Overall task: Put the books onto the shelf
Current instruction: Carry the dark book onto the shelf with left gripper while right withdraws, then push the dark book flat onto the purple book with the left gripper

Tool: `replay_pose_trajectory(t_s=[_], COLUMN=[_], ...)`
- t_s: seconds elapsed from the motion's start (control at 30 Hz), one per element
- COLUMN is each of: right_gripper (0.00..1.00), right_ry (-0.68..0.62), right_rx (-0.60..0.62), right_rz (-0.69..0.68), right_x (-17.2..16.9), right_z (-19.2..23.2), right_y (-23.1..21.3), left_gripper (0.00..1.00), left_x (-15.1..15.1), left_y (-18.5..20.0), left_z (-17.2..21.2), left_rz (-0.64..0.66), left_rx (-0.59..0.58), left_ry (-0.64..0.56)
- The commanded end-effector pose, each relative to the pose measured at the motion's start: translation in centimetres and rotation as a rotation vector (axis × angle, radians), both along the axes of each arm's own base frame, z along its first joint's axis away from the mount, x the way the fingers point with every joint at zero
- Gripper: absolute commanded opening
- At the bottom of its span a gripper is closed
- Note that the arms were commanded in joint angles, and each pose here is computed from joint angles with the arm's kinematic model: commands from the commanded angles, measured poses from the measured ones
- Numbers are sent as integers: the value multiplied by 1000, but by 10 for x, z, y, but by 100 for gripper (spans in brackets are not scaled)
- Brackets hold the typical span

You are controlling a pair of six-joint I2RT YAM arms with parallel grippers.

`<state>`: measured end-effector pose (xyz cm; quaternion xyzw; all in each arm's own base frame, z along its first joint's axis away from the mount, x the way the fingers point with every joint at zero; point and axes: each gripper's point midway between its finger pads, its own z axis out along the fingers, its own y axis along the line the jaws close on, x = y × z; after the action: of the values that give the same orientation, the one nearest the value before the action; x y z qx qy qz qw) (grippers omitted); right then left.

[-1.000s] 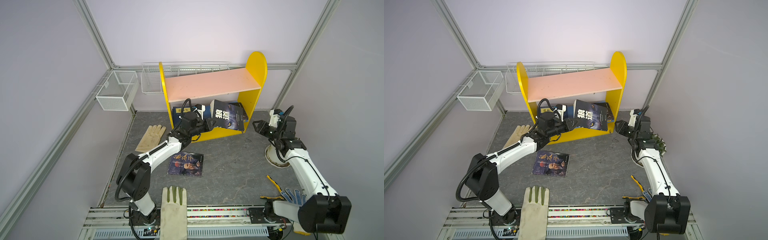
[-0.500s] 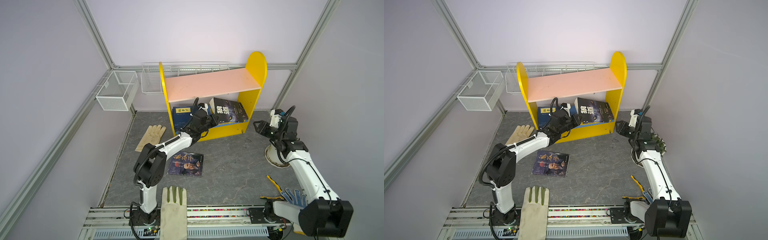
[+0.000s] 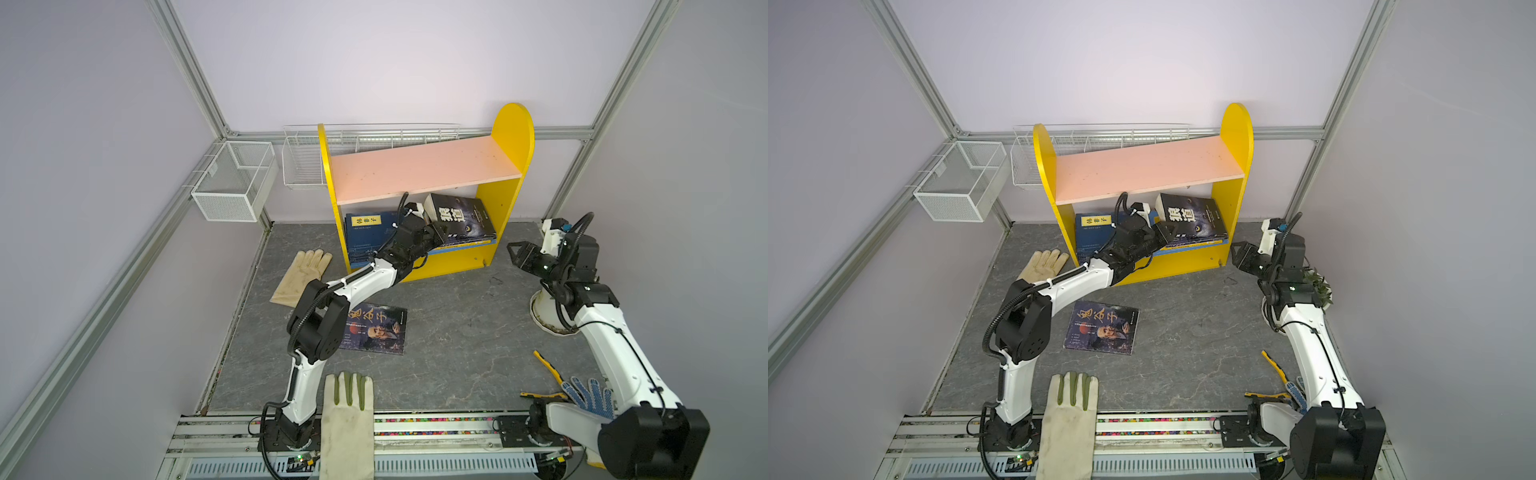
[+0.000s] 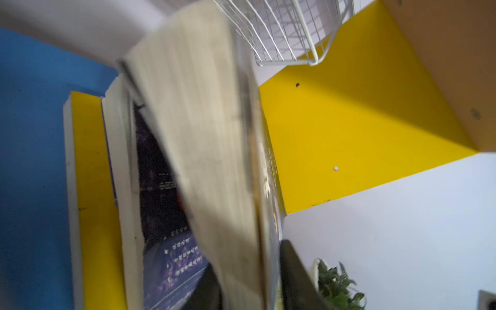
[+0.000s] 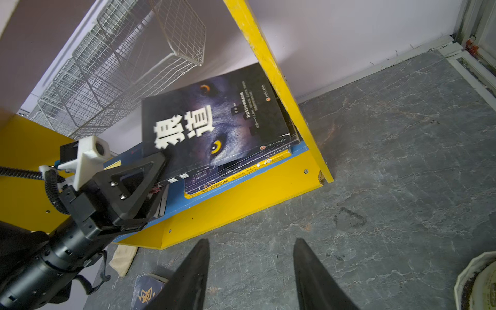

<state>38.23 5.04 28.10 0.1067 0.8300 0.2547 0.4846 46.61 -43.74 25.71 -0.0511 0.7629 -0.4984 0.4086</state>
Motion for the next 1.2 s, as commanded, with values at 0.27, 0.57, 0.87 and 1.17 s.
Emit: replay_pose_trajectory(t_s=[0.27,0.57,0.87,1.17], right_gripper=[53,54,54,58], right_ry=[33,101,125,214], right_rx=[-43,-81,-170,-285], right_rz=[42,57,219,792], right_x=[-8,-3,-4,-64], right_z=[-11,-25,-32,-96], right_y=[12,21,70,195], left_gripper=[95,100,100,100], left_x=[12,-3,-1,-59], left_y=[-2,7,28,73], left_z=[7,-3,34,65], left_rz=[56,45,63,-81], left_rx=[119,320,504,620], left_ry=[59,92,-70,-182])
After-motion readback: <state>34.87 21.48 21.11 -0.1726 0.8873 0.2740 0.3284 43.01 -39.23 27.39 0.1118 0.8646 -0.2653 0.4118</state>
